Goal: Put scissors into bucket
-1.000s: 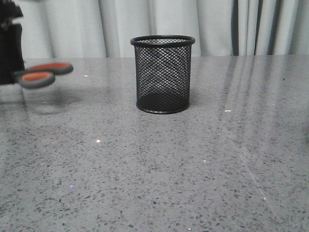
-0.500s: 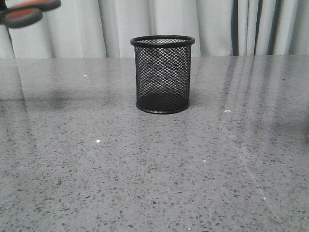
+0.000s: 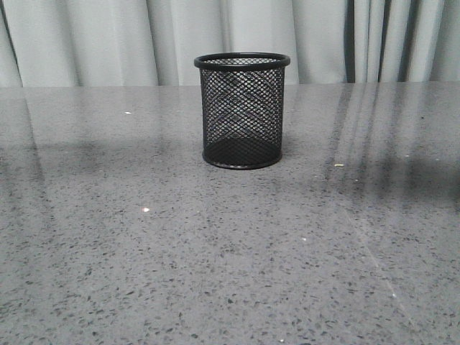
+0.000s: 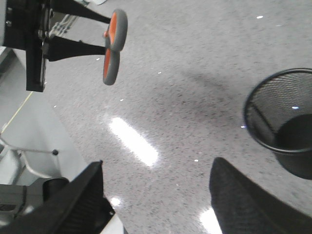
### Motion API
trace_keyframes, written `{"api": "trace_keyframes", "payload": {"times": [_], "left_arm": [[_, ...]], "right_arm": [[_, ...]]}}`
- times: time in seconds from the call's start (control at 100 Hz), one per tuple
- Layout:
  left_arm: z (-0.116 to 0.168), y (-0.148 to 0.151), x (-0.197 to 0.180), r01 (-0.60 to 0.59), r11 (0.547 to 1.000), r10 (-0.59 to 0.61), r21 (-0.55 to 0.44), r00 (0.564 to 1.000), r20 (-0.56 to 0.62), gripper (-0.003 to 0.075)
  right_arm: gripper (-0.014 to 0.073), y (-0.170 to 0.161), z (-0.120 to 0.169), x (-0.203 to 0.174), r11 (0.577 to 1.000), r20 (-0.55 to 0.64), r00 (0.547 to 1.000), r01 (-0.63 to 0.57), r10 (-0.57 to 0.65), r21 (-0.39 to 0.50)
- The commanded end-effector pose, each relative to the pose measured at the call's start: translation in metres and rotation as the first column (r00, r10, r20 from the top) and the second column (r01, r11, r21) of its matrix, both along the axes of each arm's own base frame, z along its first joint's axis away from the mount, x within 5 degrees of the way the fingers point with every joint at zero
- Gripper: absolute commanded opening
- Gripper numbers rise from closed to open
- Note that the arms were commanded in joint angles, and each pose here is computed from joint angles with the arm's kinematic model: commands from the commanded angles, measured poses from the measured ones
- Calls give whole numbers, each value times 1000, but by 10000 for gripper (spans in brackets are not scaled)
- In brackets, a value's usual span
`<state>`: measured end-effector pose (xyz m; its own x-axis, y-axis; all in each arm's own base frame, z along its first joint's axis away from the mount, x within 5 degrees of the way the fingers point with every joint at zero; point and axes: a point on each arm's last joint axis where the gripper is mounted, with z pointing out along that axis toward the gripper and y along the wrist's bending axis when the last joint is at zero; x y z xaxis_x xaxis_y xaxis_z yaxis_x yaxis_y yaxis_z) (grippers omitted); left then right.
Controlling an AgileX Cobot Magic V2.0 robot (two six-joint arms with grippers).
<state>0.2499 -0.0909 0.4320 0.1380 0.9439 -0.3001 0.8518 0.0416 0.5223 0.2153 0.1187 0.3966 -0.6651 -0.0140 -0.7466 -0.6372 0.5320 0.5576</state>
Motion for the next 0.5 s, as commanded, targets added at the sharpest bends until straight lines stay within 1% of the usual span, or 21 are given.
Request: {"api": "trace_keyframes", "payload": {"times": [0.0,0.06,0.19,0.49], "left_arm": [[21,-4,-17,27,998,-25,-55,999,46,139],[23,-6,-18,38,998,-35,-57,998,54,139],[25,-11,-21,58,997,-55,-60,997,57,139],[25,-16,-23,80,994,-76,-71,996,53,139]], "right_arm": [[426,13,18,2,996,54,999,-8,3,89],[426,24,20,5,994,67,997,-33,26,108],[426,42,21,15,991,71,997,-42,34,124],[426,69,15,41,981,11,998,-59,58,186]]}}
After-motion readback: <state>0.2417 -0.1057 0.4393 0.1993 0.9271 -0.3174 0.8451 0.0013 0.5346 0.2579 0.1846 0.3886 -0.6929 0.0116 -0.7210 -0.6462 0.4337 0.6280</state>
